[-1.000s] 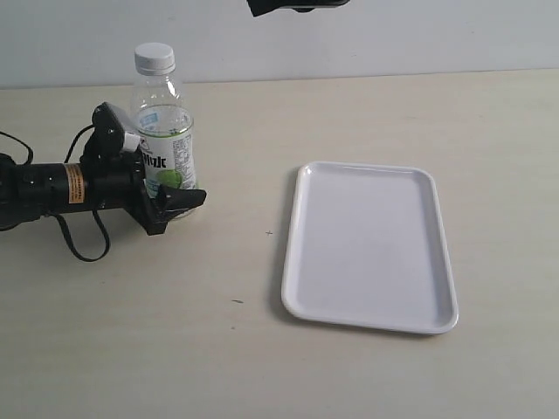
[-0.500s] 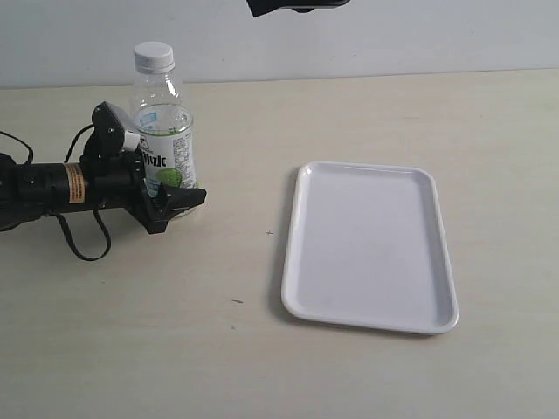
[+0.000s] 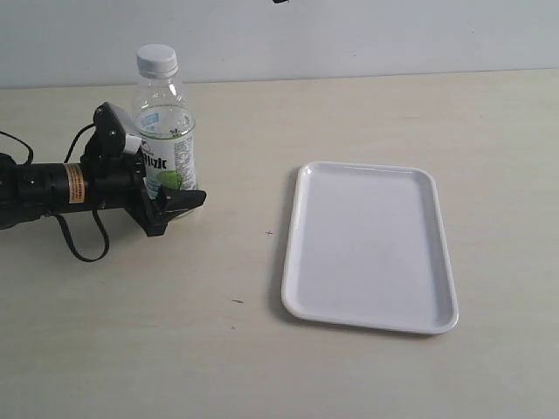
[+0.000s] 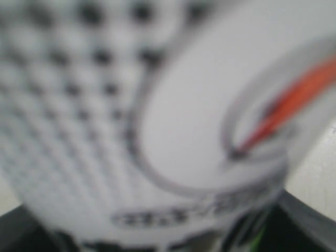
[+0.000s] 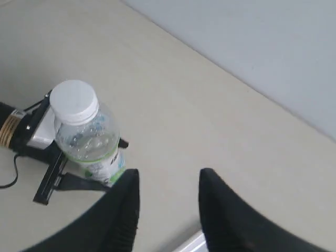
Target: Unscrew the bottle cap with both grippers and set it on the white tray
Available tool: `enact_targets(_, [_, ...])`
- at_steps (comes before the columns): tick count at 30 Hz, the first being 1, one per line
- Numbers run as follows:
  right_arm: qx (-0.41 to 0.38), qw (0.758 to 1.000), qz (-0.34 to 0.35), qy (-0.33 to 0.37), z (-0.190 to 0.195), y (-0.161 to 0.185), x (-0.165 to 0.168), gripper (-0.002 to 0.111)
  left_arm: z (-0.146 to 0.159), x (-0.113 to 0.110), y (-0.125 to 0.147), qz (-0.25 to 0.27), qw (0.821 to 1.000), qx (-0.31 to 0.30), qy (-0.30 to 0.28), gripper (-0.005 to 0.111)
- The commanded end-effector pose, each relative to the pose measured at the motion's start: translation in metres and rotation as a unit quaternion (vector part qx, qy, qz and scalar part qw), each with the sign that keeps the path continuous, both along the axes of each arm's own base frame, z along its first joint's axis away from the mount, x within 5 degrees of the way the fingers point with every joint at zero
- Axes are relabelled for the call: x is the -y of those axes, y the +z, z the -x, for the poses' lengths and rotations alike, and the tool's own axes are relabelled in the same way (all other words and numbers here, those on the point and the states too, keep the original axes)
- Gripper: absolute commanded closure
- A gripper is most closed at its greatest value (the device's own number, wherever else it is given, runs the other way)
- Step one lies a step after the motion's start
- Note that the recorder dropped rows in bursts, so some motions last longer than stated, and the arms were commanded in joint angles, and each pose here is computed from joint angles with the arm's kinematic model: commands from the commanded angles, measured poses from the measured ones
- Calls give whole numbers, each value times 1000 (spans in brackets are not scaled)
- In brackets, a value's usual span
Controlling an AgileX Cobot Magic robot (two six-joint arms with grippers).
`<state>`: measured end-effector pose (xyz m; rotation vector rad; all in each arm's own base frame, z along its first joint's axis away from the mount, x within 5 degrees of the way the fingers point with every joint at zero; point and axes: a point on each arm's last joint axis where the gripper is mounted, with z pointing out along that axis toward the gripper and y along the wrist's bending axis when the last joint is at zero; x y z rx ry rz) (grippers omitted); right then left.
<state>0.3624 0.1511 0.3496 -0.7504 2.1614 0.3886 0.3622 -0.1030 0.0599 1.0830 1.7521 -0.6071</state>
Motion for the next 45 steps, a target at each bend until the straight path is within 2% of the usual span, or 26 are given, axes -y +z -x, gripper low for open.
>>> enact_targets(1, [-92,995,27,21,-5,-1,-4,57,2,0,0,-21,1000,12,-10,107])
enact_targets(4, [-147,988,19,46,-10,-8,-11,52,3,0,0,-25,999,14,-18,107])
enact_targets(7, [-170,983,16,60,-17,-13,-17,49,2,0,4,-28,999,20,-22,107])
enact_targets(17, [-174,982,-35,68,-41,1,-32,46,2,-2,5,-58,998,16,-20,107])
enact_targets(23, [-186,979,-20,78,-44,-14,-49,44,3,0,4,-58,998,17,-24,107])
enact_targets(29, [-155,985,-4,80,-47,-25,-76,42,3,0,4,-61,998,18,-27,107])
enact_targets(45, [-154,985,-25,73,-59,-40,-99,42,4,0,4,-67,997,24,-36,107])
